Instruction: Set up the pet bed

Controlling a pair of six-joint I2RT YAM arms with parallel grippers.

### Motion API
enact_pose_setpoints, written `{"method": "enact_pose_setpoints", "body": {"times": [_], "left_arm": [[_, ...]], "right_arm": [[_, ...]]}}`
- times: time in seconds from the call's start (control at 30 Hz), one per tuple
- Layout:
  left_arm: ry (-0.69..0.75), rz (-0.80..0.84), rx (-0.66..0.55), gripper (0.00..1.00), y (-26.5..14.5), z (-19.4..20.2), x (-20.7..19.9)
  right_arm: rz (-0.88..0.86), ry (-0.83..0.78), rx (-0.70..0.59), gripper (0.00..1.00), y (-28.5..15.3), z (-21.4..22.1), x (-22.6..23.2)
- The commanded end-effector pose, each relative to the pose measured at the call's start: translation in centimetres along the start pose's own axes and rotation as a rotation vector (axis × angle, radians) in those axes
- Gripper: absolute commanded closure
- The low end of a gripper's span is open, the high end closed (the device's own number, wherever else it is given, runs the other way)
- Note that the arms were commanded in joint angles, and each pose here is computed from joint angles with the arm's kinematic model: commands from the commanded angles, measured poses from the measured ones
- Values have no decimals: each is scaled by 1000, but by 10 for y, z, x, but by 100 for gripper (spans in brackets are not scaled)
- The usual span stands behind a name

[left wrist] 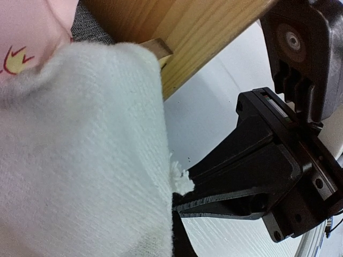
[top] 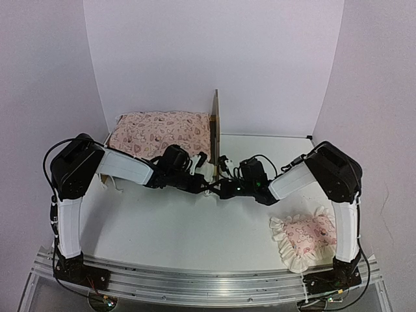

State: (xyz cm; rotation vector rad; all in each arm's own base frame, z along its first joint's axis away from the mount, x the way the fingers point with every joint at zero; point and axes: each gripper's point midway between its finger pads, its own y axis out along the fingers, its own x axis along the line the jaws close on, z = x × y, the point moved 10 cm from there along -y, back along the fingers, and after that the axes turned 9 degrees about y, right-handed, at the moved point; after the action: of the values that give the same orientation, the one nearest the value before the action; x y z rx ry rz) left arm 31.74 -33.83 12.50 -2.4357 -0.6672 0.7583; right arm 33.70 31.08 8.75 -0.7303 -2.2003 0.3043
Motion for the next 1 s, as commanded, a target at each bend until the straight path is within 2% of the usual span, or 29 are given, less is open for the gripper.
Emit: {"method": "enact_pose_setpoints", "body": {"times": [0.0,0.27,0.6,0.7,0.97], "left_arm": [[41,62,-40,93,-13,-9,-6],[55,47,17,71,-24,1,-2],[140,34,86,43,-44,8,-7],[171,1,99,38,-49,11,-6],[133,-167,69,39,-39,9,11]], "right_arm": [[41,118,33,100,11,13,-7],[127,162,2,100,21,23,-18],[130,171,-8,100,21,23,-18],[128,155,-23,100,19,18,-14],[88,124,-61,100,22,0,-1]]}}
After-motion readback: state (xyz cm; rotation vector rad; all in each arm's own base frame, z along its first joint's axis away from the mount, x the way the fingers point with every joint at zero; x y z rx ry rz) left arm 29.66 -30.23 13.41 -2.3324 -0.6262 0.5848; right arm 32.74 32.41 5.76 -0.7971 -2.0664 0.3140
